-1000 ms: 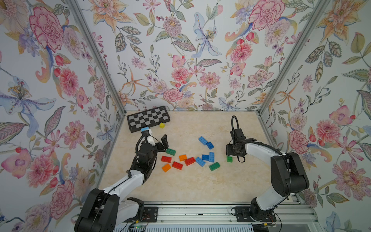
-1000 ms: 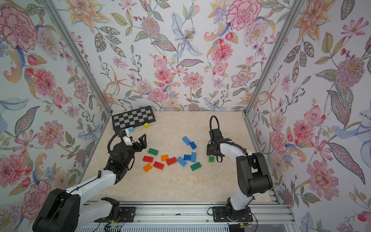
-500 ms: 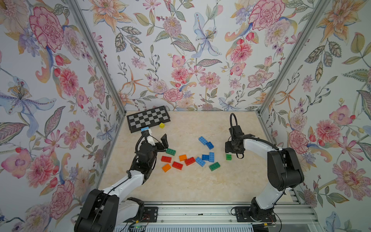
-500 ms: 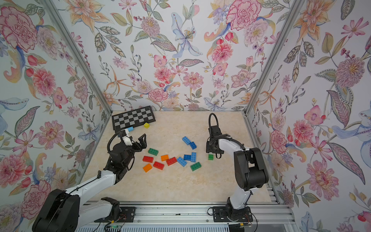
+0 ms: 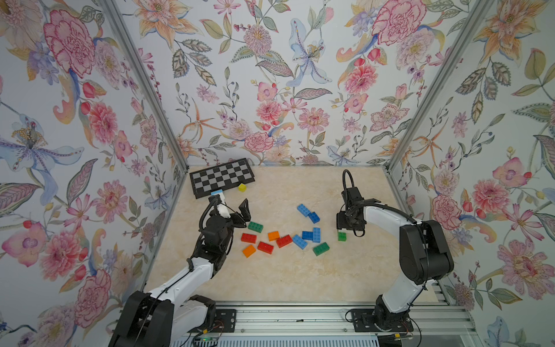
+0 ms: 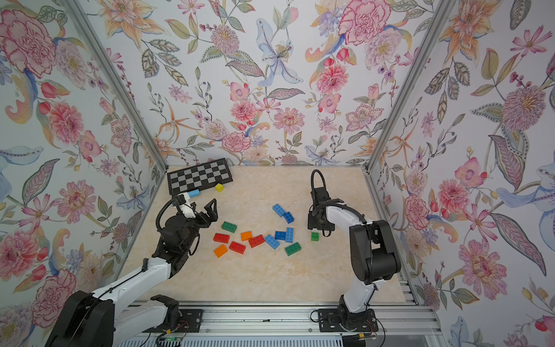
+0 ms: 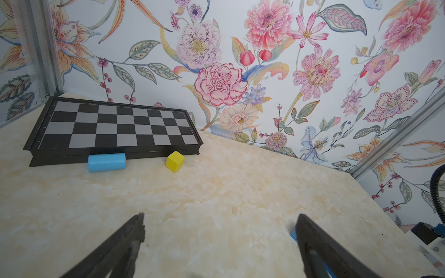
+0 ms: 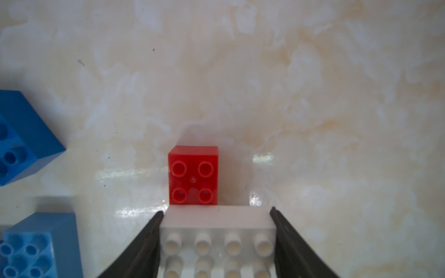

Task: Assemble a rectangle with lego
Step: Assemble the lego brick with the lego brick.

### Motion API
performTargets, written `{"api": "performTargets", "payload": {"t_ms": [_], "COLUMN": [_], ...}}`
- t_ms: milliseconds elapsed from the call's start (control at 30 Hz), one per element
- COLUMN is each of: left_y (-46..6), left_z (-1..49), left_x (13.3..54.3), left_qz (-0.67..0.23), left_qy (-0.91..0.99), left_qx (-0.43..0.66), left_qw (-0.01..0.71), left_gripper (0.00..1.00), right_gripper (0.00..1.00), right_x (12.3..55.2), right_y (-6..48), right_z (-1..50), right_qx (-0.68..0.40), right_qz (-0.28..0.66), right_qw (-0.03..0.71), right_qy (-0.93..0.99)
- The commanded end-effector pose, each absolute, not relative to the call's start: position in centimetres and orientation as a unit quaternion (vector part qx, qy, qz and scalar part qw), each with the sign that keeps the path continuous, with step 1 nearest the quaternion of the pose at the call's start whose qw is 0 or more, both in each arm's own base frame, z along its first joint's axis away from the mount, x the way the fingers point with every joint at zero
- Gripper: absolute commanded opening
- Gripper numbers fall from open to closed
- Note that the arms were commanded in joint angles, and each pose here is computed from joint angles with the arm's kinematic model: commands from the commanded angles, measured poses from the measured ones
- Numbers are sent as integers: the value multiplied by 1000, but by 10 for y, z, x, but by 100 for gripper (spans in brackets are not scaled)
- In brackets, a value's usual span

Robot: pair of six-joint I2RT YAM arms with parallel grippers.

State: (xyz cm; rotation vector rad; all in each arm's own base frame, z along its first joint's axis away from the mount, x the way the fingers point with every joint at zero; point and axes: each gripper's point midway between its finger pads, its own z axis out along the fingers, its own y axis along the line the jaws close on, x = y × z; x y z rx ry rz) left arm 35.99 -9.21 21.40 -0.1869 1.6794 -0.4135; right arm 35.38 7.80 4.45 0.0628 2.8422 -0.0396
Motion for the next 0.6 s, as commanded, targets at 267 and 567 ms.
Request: {"api": "performTargets", "payload": {"t_ms": [267,567], "left_y": [-88,-77], "left_z": [226,227], "left_x": [348,339], "left_qz": [-187,-166], "left_qy": [729,732], "left_qx": [-87,-99], "left_qw": [653,653], "left_gripper": [99,99], "right_gripper": [100,100], "right_x": [337,284], "right_y": [93,156], "right_z": [120,116], "right_qx": [7,-126], "right_qz": [-11,-12], "right_qw": [208,210], "right_qy": [978,969]}}
